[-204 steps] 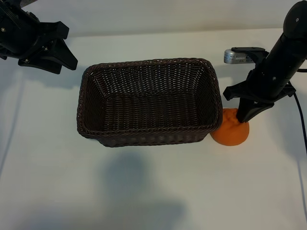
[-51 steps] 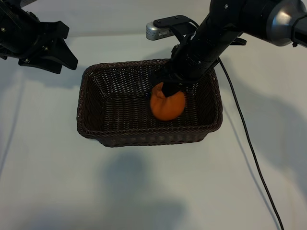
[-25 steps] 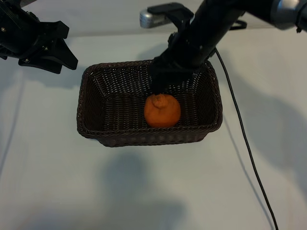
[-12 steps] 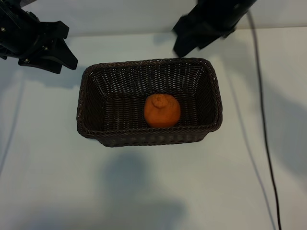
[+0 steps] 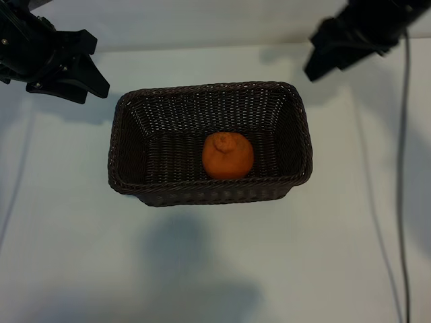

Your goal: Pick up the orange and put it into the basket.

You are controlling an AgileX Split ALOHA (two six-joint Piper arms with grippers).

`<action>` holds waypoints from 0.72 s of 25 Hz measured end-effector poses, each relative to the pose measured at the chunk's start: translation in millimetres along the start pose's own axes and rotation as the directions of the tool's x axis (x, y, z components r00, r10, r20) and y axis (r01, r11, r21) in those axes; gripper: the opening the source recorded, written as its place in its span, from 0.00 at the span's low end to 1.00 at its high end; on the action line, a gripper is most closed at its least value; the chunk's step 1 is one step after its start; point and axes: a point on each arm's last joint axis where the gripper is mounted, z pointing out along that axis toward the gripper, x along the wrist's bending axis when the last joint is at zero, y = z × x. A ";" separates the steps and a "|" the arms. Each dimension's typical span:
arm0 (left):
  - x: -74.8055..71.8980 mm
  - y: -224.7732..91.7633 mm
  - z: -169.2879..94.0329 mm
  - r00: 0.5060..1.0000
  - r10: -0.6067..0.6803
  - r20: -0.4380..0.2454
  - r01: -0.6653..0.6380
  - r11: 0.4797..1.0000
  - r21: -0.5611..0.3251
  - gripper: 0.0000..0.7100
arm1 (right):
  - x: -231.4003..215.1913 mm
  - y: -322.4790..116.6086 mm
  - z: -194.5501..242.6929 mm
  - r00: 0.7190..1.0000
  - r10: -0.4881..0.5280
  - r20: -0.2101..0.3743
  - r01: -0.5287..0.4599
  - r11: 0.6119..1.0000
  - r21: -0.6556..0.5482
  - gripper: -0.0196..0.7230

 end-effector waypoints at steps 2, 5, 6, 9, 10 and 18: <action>0.0 0.0 0.0 1.000 0.000 0.000 0.000 1.000 0.000 0.65 | -10.5 -10.7 -0.6 1.000 0.027 0.006 -0.027 0.999 0.016 0.74; 0.0 0.0 0.0 1.000 0.000 0.000 0.000 1.000 0.000 0.65 | -20.3 -22.9 -8.4 0.998 0.056 0.006 -0.056 0.998 0.009 0.74; 0.0 0.0 0.0 1.000 0.000 0.000 0.000 1.000 0.000 0.65 | -22.1 -25.5 -10.3 0.998 0.060 0.007 -0.060 0.998 0.007 0.74; 0.0 0.0 0.0 1.000 0.000 0.000 0.000 1.000 0.000 0.65 | -26.7 -30.6 -16.3 0.998 0.068 0.014 -0.068 0.998 -0.004 0.74; 0.0 0.0 0.0 1.000 0.001 0.000 -0.001 1.000 0.000 0.65 | -27.3 -31.5 -17.5 0.997 0.070 0.015 -0.070 0.998 -0.005 0.74; 0.0 0.0 0.0 1.000 0.011 0.000 -0.011 1.000 0.000 0.65 | -29.3 -33.2 -18.2 0.997 0.070 0.018 -0.070 0.998 -0.006 0.74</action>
